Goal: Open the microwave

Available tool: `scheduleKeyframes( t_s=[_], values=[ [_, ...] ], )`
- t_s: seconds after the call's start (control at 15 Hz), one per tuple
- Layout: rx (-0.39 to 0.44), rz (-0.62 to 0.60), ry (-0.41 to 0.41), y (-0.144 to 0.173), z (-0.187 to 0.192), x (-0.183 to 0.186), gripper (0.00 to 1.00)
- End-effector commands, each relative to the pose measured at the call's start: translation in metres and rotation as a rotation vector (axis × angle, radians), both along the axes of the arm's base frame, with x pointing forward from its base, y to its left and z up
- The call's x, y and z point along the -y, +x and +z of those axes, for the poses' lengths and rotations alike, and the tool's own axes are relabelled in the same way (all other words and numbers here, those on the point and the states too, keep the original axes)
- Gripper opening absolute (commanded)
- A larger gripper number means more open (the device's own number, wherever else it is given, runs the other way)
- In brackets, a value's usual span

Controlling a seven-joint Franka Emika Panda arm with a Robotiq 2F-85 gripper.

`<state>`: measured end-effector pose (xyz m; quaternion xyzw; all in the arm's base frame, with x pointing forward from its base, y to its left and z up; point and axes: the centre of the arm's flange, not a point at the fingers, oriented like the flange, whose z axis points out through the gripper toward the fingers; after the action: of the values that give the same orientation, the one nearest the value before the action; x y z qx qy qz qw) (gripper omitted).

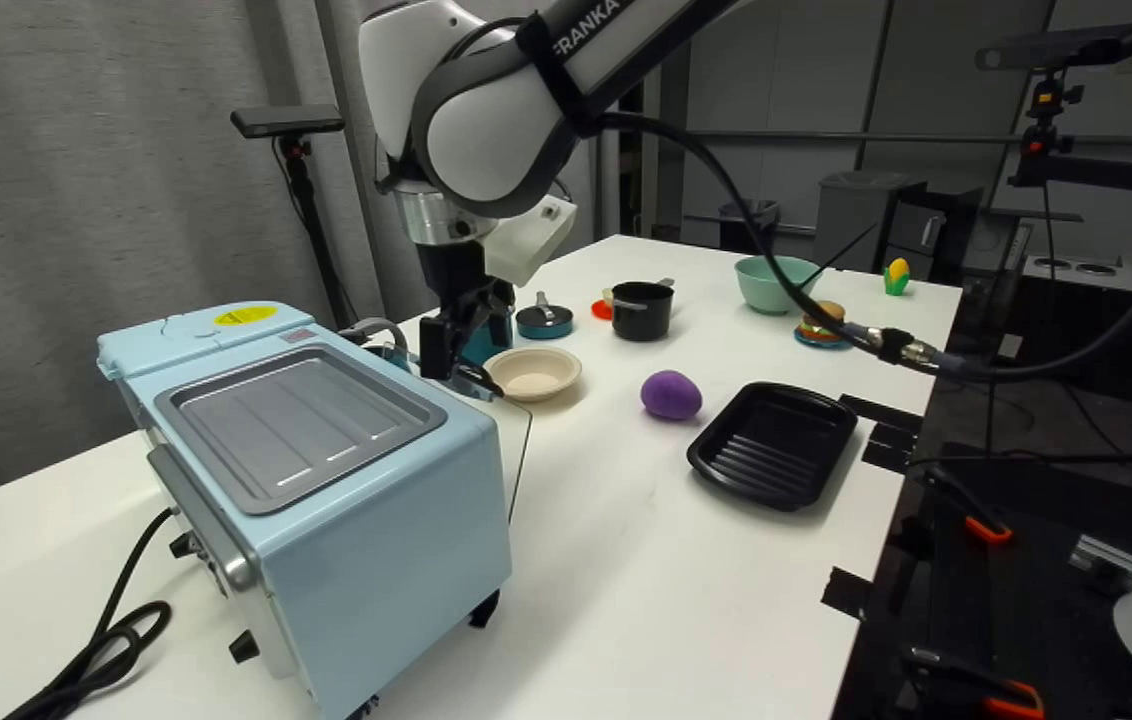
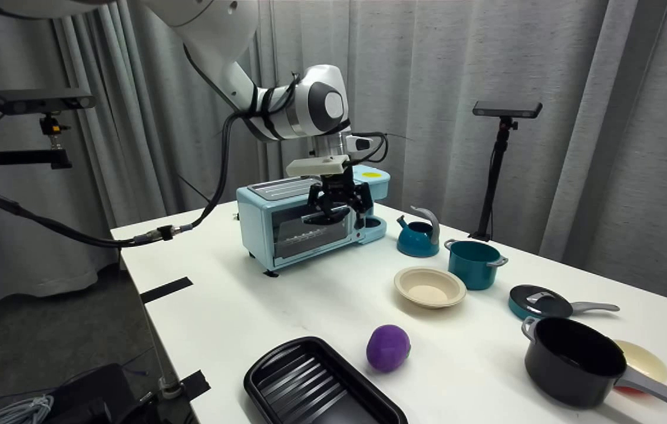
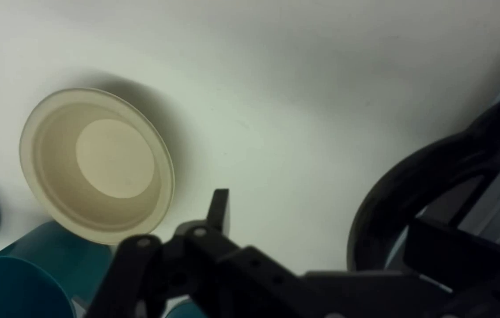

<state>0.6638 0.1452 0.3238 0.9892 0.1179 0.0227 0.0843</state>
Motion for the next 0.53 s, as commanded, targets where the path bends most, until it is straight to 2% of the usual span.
scheduleKeyframes(
  t_s=[0.0,0.47],
  values=[
    [0.025,-0.012,-0.047,0.005,-0.02,0.0,1.0],
    [0.029,-0.012,-0.139,0.006,-0.038,0.012,1.0]
  ],
)
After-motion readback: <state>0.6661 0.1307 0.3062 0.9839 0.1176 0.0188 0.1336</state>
